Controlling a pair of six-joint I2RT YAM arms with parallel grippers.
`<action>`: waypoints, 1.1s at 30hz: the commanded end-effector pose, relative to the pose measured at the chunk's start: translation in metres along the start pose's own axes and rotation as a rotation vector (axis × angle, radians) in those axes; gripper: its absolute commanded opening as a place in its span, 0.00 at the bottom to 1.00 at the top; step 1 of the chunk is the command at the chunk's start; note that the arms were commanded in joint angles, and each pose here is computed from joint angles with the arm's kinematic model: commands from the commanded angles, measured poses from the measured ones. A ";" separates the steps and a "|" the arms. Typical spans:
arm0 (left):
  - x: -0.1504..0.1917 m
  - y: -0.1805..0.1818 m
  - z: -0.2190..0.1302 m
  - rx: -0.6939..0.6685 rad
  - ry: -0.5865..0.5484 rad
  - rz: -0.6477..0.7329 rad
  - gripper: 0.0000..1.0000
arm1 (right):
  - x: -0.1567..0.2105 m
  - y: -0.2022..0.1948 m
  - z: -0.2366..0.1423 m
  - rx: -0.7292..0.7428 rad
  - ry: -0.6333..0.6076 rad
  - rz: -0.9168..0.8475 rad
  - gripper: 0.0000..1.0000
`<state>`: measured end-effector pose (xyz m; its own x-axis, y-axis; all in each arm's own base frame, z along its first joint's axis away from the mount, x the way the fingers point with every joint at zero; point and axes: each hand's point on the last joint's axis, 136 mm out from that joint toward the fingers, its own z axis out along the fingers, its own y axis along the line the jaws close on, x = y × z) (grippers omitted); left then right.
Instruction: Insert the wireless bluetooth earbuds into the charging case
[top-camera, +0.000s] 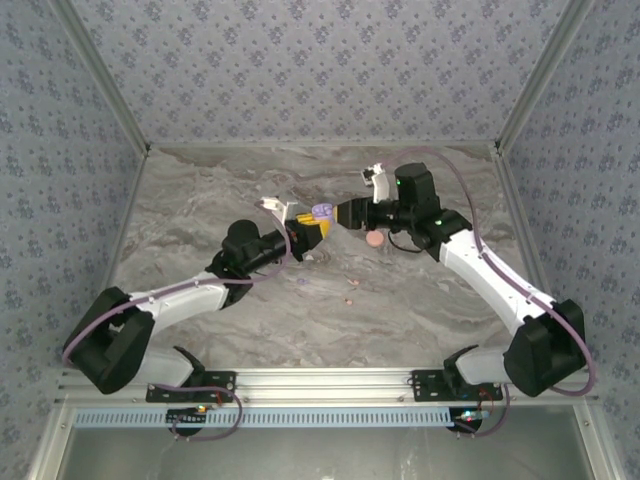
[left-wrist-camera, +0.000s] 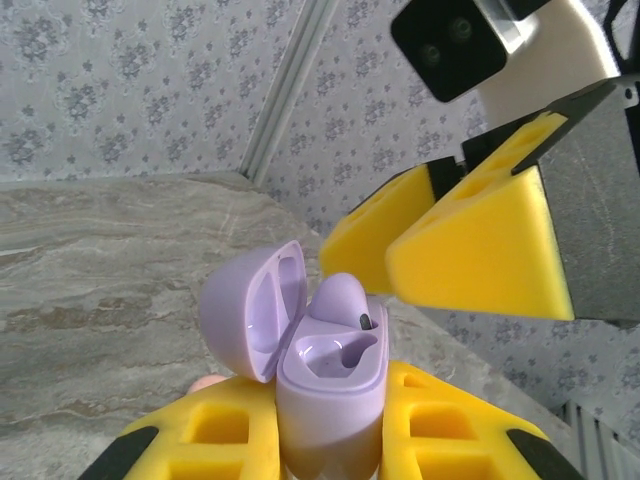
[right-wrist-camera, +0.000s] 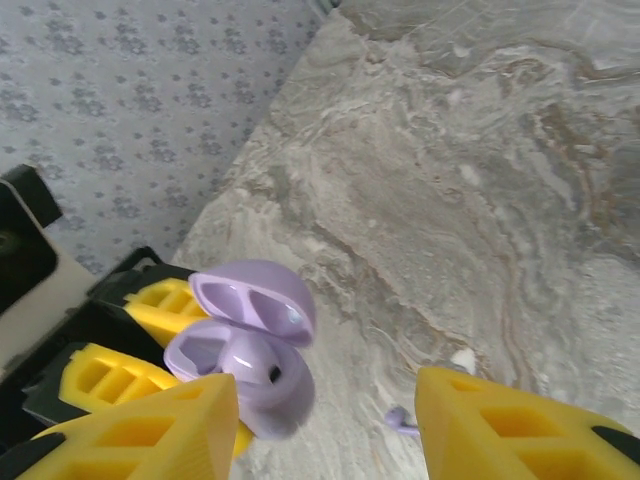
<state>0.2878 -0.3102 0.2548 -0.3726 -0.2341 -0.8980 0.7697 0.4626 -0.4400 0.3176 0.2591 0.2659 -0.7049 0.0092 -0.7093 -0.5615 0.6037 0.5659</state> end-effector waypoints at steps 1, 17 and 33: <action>-0.010 0.000 -0.009 -0.053 0.004 0.070 0.18 | -0.003 -0.012 -0.015 0.130 -0.004 -0.043 0.53; -0.002 0.037 -0.067 -0.314 0.135 0.158 0.19 | 0.083 -0.075 0.032 0.297 0.280 0.020 0.55; -0.013 0.048 -0.104 -0.419 0.123 0.163 0.20 | 0.156 -0.046 0.133 0.175 0.571 -0.096 0.54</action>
<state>0.2765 -0.2030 0.2454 -0.3536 -0.0549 -0.9338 0.5719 0.7773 -0.2623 0.2944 0.3213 0.0684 -0.8389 -0.3950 -0.3745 -0.5308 0.7460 0.4021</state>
